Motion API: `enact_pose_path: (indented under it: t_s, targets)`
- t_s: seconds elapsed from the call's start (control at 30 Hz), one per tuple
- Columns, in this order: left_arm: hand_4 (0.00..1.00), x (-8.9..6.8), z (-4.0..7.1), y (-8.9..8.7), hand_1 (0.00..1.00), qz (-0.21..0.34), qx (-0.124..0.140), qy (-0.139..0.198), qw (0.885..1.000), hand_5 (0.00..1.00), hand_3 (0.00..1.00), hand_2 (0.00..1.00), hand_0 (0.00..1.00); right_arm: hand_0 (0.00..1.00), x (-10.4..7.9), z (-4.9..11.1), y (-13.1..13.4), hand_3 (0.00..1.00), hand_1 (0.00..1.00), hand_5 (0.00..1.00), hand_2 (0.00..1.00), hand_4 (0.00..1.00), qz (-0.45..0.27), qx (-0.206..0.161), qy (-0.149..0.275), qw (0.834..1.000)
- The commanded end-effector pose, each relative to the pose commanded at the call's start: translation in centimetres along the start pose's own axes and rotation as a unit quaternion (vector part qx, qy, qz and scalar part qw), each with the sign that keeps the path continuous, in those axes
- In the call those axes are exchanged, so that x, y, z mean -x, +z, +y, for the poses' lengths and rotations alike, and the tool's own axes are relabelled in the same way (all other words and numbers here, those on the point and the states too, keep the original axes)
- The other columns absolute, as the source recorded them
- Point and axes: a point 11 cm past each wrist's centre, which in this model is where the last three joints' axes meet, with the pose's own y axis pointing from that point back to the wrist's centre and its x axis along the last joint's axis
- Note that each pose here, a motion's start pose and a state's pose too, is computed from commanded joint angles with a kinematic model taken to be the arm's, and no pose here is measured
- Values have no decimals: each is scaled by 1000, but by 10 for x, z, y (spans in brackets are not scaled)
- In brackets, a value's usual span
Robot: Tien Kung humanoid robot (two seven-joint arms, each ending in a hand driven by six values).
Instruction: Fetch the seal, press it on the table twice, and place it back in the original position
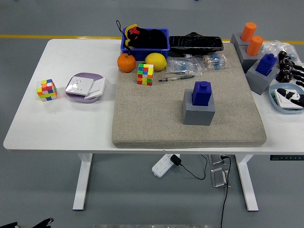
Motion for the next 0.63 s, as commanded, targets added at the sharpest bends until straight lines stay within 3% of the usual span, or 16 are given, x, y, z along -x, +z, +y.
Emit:
enact_pose_path:
  t_s: [0.63]
  targets:
    - [685, -3, 0, 1, 786, -5, -1, 5, 1000, 431, 799, 761, 813, 900, 2, 0, 0, 854, 869, 200, 838, 998, 0, 1, -3, 1000]
